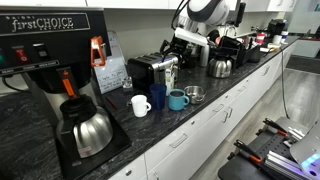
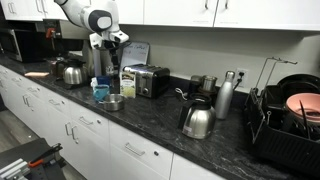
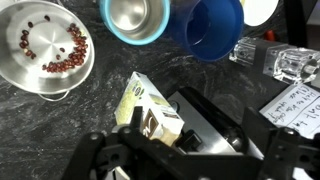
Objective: Move the silver pot to the left, move the white box to the right
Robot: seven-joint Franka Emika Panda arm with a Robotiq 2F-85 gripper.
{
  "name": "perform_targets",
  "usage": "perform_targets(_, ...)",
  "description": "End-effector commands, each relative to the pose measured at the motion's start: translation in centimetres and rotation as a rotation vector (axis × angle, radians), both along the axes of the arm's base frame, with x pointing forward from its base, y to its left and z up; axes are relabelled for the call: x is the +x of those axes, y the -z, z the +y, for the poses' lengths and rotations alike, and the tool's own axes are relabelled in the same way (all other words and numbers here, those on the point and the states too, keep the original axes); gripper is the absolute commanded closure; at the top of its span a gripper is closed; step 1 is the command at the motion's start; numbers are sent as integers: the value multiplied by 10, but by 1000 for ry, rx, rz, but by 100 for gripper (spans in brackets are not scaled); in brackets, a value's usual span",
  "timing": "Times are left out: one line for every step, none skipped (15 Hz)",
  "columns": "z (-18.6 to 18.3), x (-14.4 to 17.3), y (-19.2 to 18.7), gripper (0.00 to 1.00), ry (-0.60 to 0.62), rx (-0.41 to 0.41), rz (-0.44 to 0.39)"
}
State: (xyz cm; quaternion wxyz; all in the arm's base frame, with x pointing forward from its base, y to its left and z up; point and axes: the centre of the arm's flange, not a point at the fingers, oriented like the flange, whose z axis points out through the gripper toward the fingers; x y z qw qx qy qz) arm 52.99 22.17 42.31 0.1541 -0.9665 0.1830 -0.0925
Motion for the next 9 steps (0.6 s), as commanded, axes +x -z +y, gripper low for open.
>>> perform_targets(18, 5, 6, 0, -47, 1, -37)
perform_targets(21, 6, 9, 0, -48, -5, -38)
perform_targets(22, 9, 14, 0, -46, -10, -40)
perform_targets(21, 12, 18, 0, -41, -14, -40)
perform_targets(18, 17, 22, 0, -30, -22, -43)
perform_targets(16, 22, 27, 0, -20, -30, -46)
perform_targets(13, 26, 30, 0, -9, -38, -50)
perform_targets(11, 31, 34, 0, 0, -44, -51)
perform_targets(9, 35, 36, 0, 6, -50, -54)
